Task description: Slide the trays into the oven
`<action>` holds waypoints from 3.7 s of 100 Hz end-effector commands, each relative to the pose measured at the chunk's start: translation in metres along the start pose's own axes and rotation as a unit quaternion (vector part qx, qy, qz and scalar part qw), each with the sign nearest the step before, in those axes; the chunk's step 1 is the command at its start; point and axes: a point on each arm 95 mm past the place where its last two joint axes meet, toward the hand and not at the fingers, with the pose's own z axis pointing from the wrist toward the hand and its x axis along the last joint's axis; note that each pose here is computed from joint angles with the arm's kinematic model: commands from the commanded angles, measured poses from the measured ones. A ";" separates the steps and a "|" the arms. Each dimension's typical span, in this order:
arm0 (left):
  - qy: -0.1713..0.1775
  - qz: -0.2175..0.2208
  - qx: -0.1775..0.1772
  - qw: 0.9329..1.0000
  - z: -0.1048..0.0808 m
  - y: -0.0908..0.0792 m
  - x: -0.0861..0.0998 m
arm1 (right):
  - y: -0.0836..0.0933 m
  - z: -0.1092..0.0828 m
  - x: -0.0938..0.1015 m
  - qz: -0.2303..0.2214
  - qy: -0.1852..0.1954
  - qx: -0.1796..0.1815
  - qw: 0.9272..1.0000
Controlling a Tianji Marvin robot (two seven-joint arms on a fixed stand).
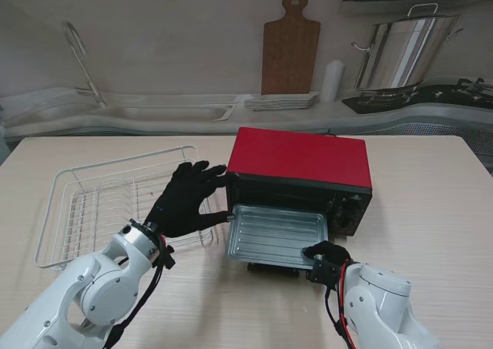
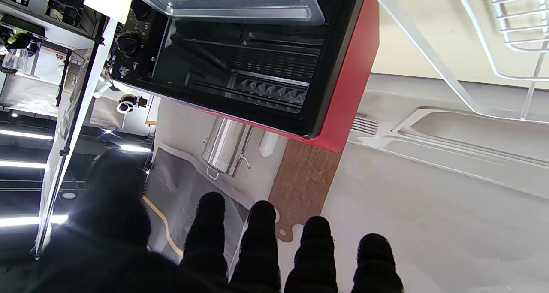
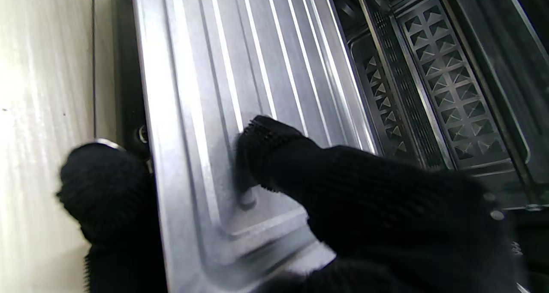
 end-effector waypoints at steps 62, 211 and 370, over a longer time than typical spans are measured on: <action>0.001 -0.002 -0.009 1.000 0.002 0.000 0.002 | -0.010 0.004 0.004 0.008 0.009 0.003 1.000; 0.000 -0.007 -0.009 1.000 -0.001 0.004 -0.001 | -0.020 0.008 0.007 0.028 0.013 -0.017 0.999; 0.000 -0.005 -0.011 1.000 0.001 0.004 -0.003 | -0.027 0.012 0.013 0.045 0.000 -0.025 0.999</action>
